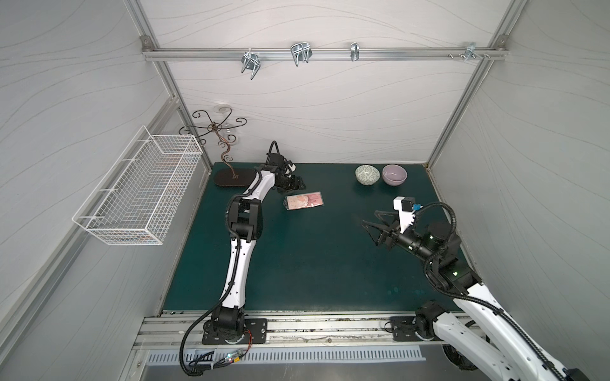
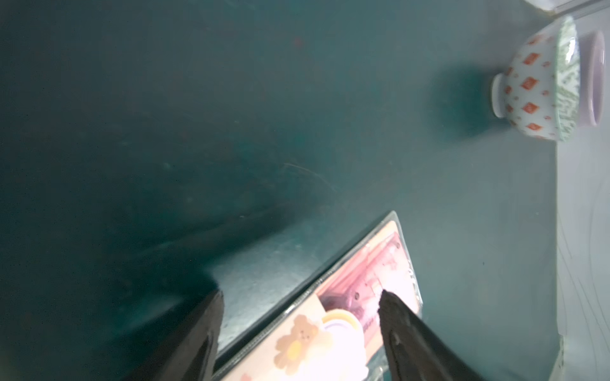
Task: Open the ruler set and take out the ruler
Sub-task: Adjust the ruler set bag at the center of the board.
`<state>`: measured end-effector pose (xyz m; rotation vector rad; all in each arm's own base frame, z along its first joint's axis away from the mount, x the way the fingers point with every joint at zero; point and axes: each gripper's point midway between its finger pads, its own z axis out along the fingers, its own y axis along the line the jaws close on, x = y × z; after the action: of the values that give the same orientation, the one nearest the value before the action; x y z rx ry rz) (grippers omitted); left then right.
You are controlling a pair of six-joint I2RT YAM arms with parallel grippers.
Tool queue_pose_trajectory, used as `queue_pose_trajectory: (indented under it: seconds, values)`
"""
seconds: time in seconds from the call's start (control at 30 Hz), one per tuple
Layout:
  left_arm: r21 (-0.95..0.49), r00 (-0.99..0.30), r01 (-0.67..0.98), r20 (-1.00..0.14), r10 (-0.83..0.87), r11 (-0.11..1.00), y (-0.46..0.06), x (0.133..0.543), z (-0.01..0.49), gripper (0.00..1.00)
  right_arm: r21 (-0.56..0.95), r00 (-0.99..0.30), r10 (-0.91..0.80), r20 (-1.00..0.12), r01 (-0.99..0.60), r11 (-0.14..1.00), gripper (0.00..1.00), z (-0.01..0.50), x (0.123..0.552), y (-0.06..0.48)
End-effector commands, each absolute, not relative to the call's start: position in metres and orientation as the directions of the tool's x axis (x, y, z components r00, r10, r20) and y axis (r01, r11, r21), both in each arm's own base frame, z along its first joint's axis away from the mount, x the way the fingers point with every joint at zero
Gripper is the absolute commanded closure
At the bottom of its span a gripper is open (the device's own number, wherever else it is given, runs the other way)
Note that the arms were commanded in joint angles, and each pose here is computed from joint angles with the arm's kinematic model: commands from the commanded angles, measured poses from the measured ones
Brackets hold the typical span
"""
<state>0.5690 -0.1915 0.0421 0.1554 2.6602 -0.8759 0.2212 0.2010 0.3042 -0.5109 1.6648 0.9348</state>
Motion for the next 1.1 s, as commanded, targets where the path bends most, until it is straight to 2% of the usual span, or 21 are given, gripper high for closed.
queue_pose_trajectory:
  seconds: [0.0,0.07,0.2,0.23,0.3,0.4,0.5,0.6,0.7,0.73,0.8,0.87,1.0,1.07]
  values:
    - [-0.609,-0.970,0.210,-0.231,0.082,0.765,-0.218,0.518,0.033,0.26,0.310,-0.301,0.121,-0.946,-0.731,0.608,0.16,0.300,0.223,0.200]
    - [-0.619,-0.975,0.214,-0.189,0.121,0.756,-0.226,0.492,0.031,0.31,0.313,-0.307,0.119,-0.944,-0.726,0.612,0.16,0.298,0.225,0.201]
    - [-0.685,-0.992,0.111,-0.030,0.124,0.720,-0.239,0.429,0.036,0.51,0.326,-0.329,0.112,-0.938,-0.718,0.615,0.15,0.290,0.232,0.204]
    - [-0.705,-0.993,0.085,-0.006,0.114,0.704,-0.243,0.414,0.038,0.52,0.333,-0.341,0.109,-0.934,-0.717,0.612,0.15,0.288,0.233,0.206]
    - [-0.683,-0.994,0.098,-0.036,0.101,0.723,-0.243,0.397,0.044,0.51,0.344,-0.359,0.103,-0.928,-0.714,0.609,0.15,0.282,0.236,0.209]
    - [-0.657,-0.990,0.119,-0.131,0.043,0.745,-0.239,0.403,0.061,0.47,0.372,-0.404,0.105,-0.909,-0.670,0.642,0.15,0.267,0.248,0.209]
    - [-0.611,-0.982,0.090,-0.184,-0.030,0.787,-0.229,0.420,0.068,0.43,0.393,-0.510,0.091,-0.855,-0.524,0.756,0.17,0.231,0.279,0.200]
    - [-0.603,-0.976,0.053,-0.200,-0.087,0.796,-0.226,0.431,0.065,0.42,0.390,-0.657,-0.049,-0.753,-0.505,0.770,0.22,0.194,0.300,0.218]
    - [-0.587,-0.971,0.012,-0.202,-0.132,0.809,-0.220,0.435,0.051,0.39,0.380,-0.729,-0.190,-0.657,-0.539,0.751,0.31,0.172,0.322,0.245]
    - [-0.579,-0.968,0.001,-0.206,-0.145,0.815,-0.218,0.437,0.046,0.39,0.366,-0.729,-0.235,-0.643,-0.562,0.742,0.35,0.167,0.329,0.255]
    - [-0.586,-0.966,-0.025,-0.194,-0.171,0.810,-0.215,0.440,0.036,0.39,0.328,-0.701,-0.300,-0.647,-0.611,0.720,0.35,0.163,0.343,0.271]
    - [-0.598,-0.963,-0.039,-0.192,-0.190,0.801,-0.214,0.447,0.031,0.39,0.300,-0.658,-0.366,-0.658,-0.675,0.674,0.33,0.153,0.357,0.287]
    - [-0.591,-0.966,-0.044,-0.180,-0.184,0.805,-0.216,0.457,0.019,0.37,0.259,-0.621,-0.525,-0.583,-0.754,0.604,0.32,0.125,0.373,0.305]
    - [-0.597,-0.969,-0.044,-0.170,-0.180,0.801,-0.219,0.461,0.014,0.36,0.180,-0.554,-0.603,-0.574,-0.804,0.567,0.30,0.108,0.381,0.310]
